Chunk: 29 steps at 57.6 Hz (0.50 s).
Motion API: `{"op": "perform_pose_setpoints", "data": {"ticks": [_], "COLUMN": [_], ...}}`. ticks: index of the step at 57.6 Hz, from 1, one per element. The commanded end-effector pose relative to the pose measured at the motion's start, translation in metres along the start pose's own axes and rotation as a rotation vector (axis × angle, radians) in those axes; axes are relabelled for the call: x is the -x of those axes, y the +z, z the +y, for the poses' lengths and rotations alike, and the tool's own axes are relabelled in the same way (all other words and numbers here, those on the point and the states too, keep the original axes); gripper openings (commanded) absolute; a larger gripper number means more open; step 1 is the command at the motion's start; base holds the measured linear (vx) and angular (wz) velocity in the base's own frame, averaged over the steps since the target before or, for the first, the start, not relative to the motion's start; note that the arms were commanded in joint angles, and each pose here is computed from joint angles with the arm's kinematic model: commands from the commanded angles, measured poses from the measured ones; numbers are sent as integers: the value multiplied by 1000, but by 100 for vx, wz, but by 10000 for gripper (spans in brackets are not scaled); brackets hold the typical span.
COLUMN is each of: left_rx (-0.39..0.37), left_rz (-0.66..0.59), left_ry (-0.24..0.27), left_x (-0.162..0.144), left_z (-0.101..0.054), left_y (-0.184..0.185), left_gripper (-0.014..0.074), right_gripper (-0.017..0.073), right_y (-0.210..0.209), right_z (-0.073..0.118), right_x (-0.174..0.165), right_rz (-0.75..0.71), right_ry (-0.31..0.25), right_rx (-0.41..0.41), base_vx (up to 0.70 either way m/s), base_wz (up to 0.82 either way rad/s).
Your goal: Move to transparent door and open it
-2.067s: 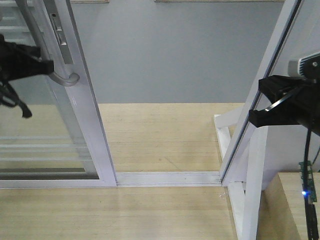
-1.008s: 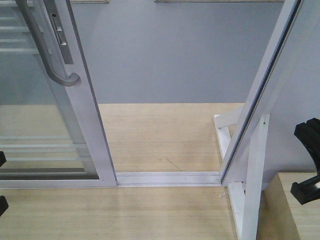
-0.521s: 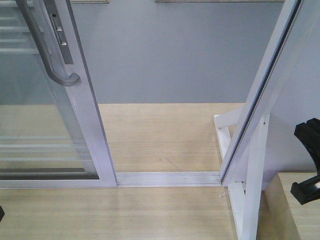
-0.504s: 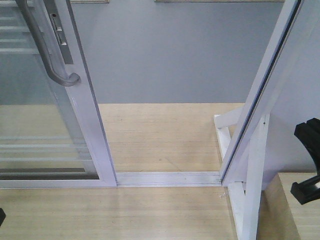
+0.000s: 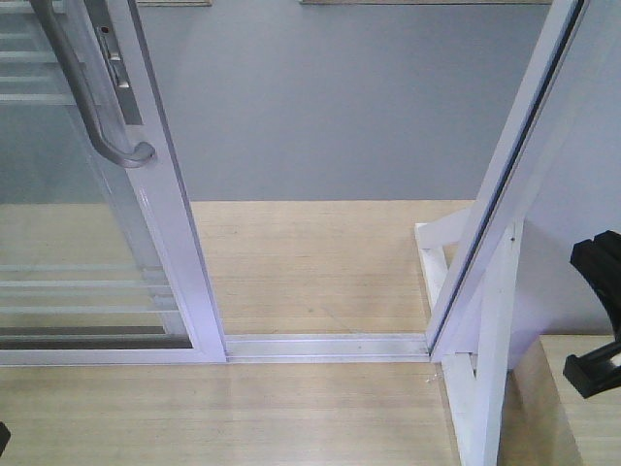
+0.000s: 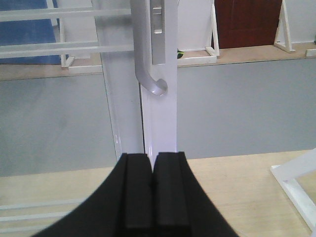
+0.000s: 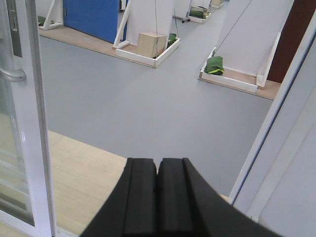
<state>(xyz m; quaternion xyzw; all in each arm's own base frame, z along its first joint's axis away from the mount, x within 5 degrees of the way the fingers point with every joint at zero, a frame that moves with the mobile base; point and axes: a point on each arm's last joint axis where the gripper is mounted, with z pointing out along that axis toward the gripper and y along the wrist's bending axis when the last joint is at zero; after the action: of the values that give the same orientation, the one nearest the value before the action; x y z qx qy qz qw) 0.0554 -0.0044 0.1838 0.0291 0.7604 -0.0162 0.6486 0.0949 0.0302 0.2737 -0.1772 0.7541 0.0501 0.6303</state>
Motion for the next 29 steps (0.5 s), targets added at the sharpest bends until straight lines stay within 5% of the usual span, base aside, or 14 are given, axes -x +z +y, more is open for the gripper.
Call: {"op": "perform_pose_setpoints", "data": {"ticks": [1,29], "left_rx": [6,6], "left_rz": [-58,-58], "left_ry": [-16,-15], "left_x": [-2,-2], "left_z": [1,1], "left_y": [1,1], "left_gripper": [4,4], "right_gripper": [2,2], "right_y": [-2,-3], "right_z": [-4,-4], "right_x": [17,16], "right_rz": [-99,-97], "right_ry": [-12,-19], "right_rx": [-30,-31], "base_vx": [0,0], "base_wz": [0,0]}}
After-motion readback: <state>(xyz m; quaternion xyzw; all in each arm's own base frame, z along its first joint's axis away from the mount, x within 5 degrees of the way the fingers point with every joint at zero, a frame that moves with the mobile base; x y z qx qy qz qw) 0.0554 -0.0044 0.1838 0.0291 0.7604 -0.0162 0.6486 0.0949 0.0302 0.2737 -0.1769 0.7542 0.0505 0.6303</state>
